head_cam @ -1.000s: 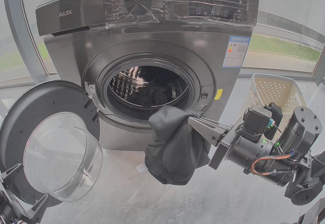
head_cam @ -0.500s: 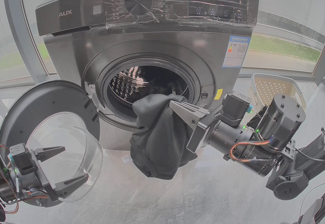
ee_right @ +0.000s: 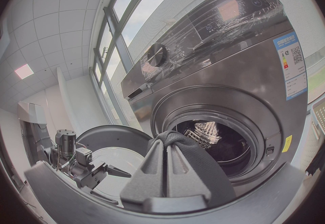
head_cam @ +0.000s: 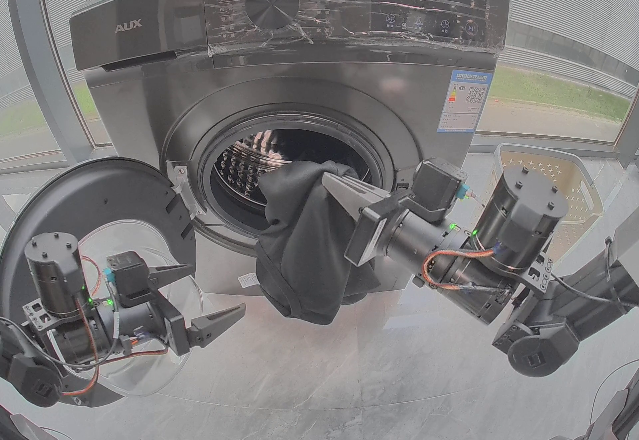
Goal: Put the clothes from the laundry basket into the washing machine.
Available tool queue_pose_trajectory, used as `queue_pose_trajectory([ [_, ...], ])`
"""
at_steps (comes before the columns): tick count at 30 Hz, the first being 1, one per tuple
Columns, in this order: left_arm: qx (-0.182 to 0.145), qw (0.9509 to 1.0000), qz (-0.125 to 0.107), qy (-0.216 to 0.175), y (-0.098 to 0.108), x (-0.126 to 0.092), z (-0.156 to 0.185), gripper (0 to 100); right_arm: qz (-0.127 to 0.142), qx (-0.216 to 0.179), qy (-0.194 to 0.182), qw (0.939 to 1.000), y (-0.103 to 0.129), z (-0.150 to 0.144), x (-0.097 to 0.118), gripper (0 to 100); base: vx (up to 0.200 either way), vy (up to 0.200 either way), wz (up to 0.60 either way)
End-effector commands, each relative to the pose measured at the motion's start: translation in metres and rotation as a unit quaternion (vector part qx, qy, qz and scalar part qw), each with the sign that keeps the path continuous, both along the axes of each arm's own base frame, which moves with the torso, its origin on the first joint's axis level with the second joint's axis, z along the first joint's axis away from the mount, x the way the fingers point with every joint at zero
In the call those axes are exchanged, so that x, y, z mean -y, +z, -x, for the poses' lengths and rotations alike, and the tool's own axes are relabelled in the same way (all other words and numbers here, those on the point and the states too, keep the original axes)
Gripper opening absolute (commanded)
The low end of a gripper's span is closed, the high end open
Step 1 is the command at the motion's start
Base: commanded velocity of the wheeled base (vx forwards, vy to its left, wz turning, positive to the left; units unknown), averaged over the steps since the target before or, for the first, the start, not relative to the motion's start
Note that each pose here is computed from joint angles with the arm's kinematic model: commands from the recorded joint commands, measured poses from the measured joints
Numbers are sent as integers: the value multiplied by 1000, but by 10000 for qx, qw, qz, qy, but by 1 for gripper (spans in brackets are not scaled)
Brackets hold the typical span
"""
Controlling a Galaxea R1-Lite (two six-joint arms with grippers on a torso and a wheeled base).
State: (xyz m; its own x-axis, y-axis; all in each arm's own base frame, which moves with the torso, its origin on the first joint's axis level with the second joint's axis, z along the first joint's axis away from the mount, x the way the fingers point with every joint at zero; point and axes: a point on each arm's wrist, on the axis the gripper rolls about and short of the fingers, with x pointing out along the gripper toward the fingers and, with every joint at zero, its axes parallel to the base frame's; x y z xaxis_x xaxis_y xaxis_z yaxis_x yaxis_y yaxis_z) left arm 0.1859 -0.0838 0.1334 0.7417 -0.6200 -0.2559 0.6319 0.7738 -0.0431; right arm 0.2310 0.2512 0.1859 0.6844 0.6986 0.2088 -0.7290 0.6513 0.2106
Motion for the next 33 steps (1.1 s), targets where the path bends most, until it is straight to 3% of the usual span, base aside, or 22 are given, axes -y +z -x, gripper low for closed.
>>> queue_pose_trajectory([
  [1,-370,9993,-50,35,-28,21,-26,100,-28,13,-161,9999,-4,-17,-6,0,0,0,0],
  [7,-276,9992,12,286,-41,32,-35,100,-42,20,-215,9998,-1,-23,-11,0,0,0,0],
  [11,-418,9987,-41,271,-53,34,-37,100,-80,-20,-470,9989,0,-27,-14,0,0,0,0],
  [15,-521,9983,-83,231,-61,38,-40,100,-71,-34,-485,9988,-2,-28,-15,0,0,0,0],
  [18,-609,9978,-12,251,-64,41,-42,100,-77,-29,-477,9988,-2,-27,-16,0,0,0,0],
  [23,-1058,9935,327,271,-75,51,-43,100,-60,-44,-431,9990,-4,-25,-19,0,0,0,0],
  [28,-1137,9915,549,316,-89,57,-51,100,-37,-54,-418,9991,-5,-25,-20,0,0,0,0],
  [33,-1121,9914,590,329,-106,62,-61,100,-48,-44,-410,9991,-4,-25,-21,0,0,0,0],
])
